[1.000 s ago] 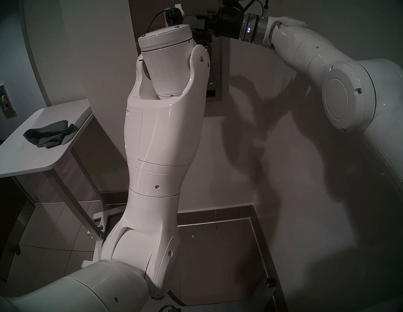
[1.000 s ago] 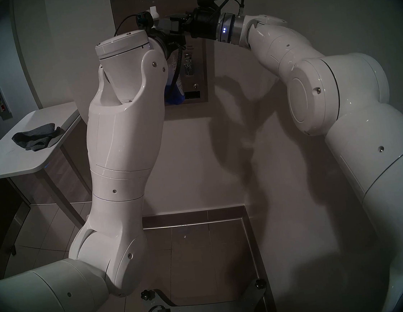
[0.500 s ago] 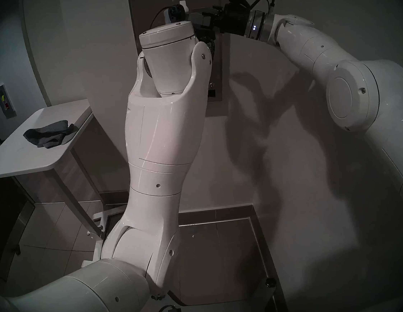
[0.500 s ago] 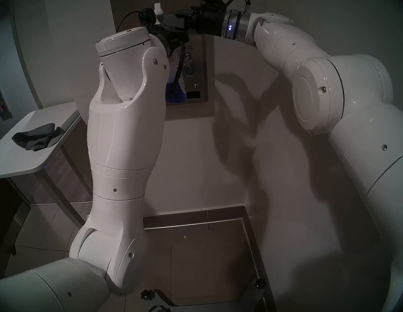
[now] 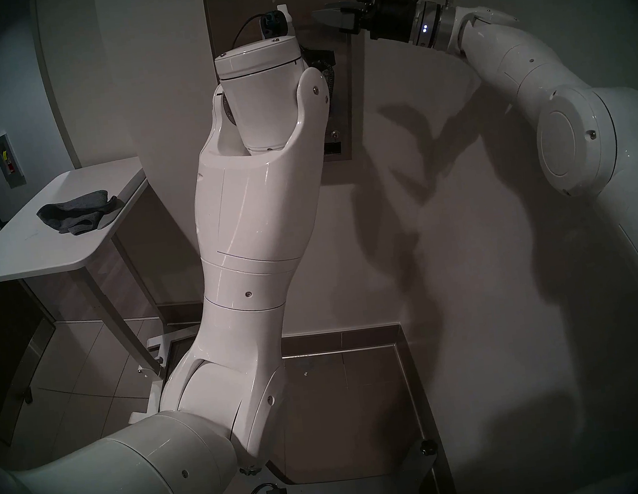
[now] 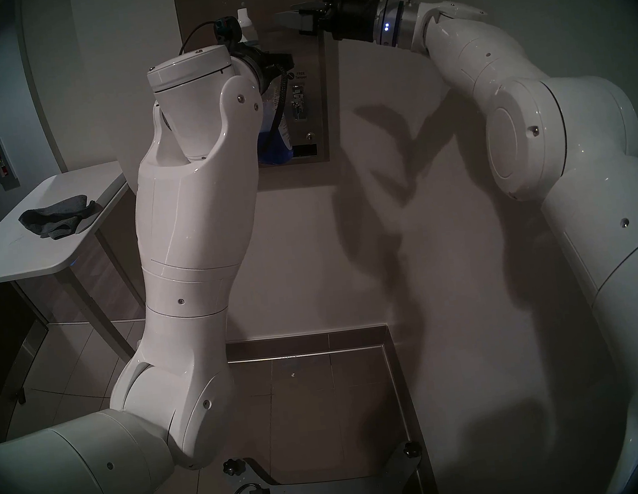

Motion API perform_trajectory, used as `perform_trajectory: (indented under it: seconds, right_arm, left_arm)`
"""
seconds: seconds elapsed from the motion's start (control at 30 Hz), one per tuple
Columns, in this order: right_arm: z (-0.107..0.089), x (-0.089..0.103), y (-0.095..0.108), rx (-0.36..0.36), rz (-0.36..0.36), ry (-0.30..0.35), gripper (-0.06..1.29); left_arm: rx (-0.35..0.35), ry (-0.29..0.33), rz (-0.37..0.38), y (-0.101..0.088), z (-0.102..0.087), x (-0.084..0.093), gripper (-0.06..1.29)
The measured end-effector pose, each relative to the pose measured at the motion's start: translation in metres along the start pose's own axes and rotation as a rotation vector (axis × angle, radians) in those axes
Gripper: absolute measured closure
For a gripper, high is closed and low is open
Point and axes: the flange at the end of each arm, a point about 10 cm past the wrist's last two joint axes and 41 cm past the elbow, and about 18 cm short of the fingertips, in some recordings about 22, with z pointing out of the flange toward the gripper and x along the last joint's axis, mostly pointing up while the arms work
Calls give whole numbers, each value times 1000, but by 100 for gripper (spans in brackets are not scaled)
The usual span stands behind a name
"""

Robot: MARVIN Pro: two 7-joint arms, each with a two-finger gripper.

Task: Pick up the cleaner bottle and spray the cleaner onto the surface

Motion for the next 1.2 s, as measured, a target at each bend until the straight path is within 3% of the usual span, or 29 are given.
perform_trajectory:
  seconds: [0.23,0.53,0.83,1.2]
  right_arm:
    - [11,-2,-4,11,12,-1,-3]
    - [36,-26,-11,0,36,3,-3]
    - [39,-50,-7,-90,46,16,-3]
    - [28,-74,5,-237,31,33,-3]
  left_arm:
    - [2,-1,1,0,0,0,86]
    - [3,-6,2,0,0,-2,86]
    - [7,-13,5,-1,0,-4,86]
    - [5,-19,6,0,0,-5,86]
